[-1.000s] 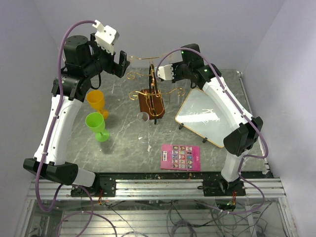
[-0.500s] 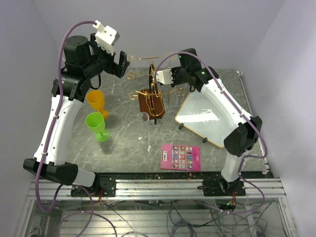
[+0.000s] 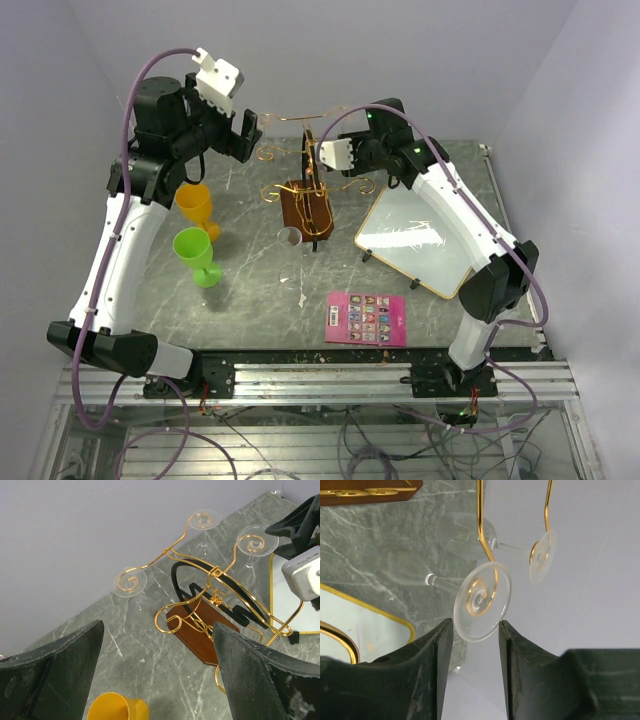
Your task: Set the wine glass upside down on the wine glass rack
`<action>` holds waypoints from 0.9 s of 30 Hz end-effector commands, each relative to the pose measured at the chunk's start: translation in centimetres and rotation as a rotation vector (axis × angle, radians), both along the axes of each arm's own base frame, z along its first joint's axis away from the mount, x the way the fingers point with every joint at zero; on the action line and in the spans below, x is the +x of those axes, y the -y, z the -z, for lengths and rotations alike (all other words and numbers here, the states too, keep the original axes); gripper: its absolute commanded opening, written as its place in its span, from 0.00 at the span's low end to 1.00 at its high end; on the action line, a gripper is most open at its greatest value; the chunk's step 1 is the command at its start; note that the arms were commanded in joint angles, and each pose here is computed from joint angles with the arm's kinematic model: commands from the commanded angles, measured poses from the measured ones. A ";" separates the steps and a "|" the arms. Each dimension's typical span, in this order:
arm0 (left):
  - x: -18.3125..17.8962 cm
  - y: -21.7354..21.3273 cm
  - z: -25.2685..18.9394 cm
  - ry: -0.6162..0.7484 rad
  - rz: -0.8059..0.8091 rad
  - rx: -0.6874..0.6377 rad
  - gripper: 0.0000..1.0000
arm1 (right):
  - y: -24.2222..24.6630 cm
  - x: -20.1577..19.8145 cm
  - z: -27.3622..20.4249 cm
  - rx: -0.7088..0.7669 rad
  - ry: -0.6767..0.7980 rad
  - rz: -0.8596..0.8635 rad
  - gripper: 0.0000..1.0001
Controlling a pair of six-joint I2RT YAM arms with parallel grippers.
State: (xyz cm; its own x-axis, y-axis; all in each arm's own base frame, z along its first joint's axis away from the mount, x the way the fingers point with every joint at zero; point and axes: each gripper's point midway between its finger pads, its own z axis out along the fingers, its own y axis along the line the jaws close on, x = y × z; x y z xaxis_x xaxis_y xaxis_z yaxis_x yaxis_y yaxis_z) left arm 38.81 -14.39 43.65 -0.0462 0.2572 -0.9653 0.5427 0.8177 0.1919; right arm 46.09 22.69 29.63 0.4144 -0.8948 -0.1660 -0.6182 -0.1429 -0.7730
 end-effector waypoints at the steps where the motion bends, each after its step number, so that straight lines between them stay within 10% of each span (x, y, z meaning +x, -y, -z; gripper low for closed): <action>1: -0.2 -0.9 -1.1 0.053 -0.026 0.012 1.00 | 0.6 -0.4 -1.8 0.047 0.039 0.046 0.45; 27: -0.7 -3.9 3.2 -0.029 -0.112 0.054 0.99 | 10.4 -1.4 -5.6 0.465 0.022 0.375 0.70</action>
State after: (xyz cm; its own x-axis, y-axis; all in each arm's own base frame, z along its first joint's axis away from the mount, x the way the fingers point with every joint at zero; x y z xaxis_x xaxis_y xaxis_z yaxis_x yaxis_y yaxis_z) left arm 38.40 -12.02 39.97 -0.1146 0.3077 -0.9446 0.5035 0.8376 0.2118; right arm 45.23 13.39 33.03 0.1431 -0.8865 -0.4400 -0.5950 0.2783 -0.7540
